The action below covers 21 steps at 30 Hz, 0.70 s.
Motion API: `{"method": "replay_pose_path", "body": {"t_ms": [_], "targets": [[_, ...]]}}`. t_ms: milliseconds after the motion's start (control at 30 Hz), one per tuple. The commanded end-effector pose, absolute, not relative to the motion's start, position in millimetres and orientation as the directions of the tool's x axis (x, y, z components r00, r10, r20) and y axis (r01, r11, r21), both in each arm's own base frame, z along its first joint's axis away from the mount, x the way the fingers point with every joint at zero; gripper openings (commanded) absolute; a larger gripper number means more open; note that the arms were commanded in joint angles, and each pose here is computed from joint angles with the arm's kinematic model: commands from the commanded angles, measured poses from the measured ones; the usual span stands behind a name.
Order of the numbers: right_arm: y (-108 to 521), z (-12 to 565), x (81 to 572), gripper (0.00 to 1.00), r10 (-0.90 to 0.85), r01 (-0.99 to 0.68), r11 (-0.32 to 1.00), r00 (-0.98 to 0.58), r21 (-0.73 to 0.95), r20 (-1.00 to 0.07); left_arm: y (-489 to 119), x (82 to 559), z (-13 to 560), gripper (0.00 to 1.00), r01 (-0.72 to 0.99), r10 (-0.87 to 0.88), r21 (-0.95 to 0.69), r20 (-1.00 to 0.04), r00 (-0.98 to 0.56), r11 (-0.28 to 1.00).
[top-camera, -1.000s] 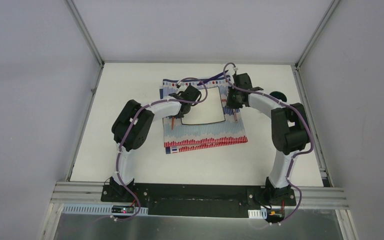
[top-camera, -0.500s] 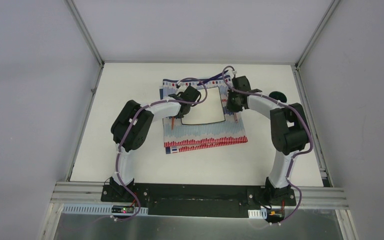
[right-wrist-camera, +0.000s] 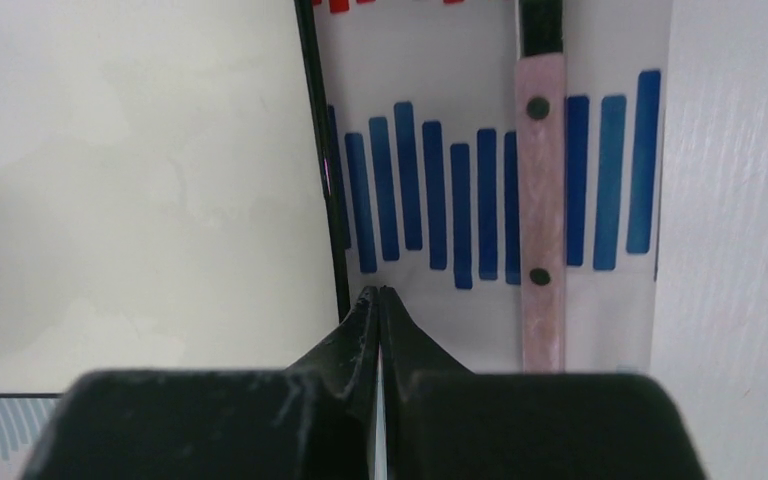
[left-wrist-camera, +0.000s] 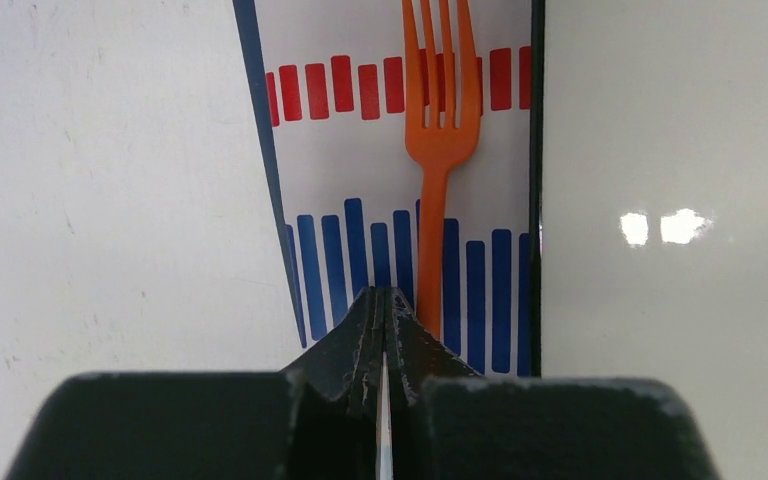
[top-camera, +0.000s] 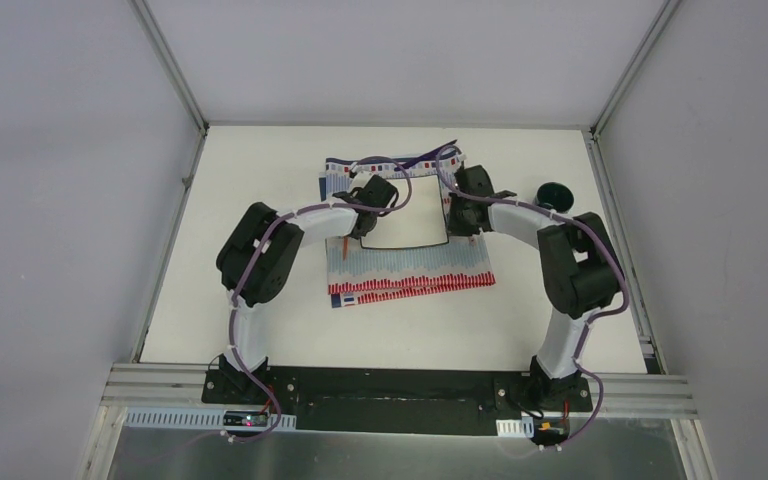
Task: Set the dinner table for one person
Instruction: Move the napkin to the center of the board.
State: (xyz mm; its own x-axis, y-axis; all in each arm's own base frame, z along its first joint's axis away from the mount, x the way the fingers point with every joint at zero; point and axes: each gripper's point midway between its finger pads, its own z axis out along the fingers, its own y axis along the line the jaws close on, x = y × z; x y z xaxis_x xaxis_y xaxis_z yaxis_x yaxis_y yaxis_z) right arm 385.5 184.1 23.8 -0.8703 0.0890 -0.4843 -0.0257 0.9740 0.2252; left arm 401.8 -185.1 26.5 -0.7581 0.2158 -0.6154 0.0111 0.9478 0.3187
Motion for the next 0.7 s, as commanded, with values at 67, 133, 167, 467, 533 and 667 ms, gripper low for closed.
{"method": "replay_pose_path", "body": {"t_ms": [67, 133, 167, 467, 533, 667], "targets": [[199, 17, 334, 0.00, 0.062, -0.034, 0.973, -0.914, 0.228, -0.401, -175, 346, -14, 0.00, 0.053, 0.190, 0.294, -0.459, -0.868, 0.954], [200, 16, 326, 0.00, 0.067, -0.029, 0.972, -0.918, 0.235, -0.392, -170, 338, -18, 0.00, 0.049, 0.186, 0.303, -0.443, -0.877, 0.952], [201, 16, 322, 0.00, 0.064, -0.033, 0.971, -0.918, 0.235, -0.390, -168, 334, -19, 0.00, 0.045, 0.182, 0.306, -0.437, -0.881, 0.951], [216, 11, 281, 0.00, 0.040, -0.056, 0.964, -0.935, 0.258, -0.352, -164, 305, -25, 0.00, 0.045, 0.177, 0.311, -0.409, -0.895, 0.949], [217, 8, 276, 0.00, 0.038, -0.055, 0.966, -0.936, 0.253, -0.351, -164, 301, -26, 0.00, 0.045, 0.177, 0.315, -0.405, -0.897, 0.948], [219, 6, 275, 0.00, 0.035, -0.055, 0.968, -0.937, 0.246, -0.349, -164, 301, -29, 0.00, 0.050, 0.186, 0.327, -0.400, -0.897, 0.944]]}}
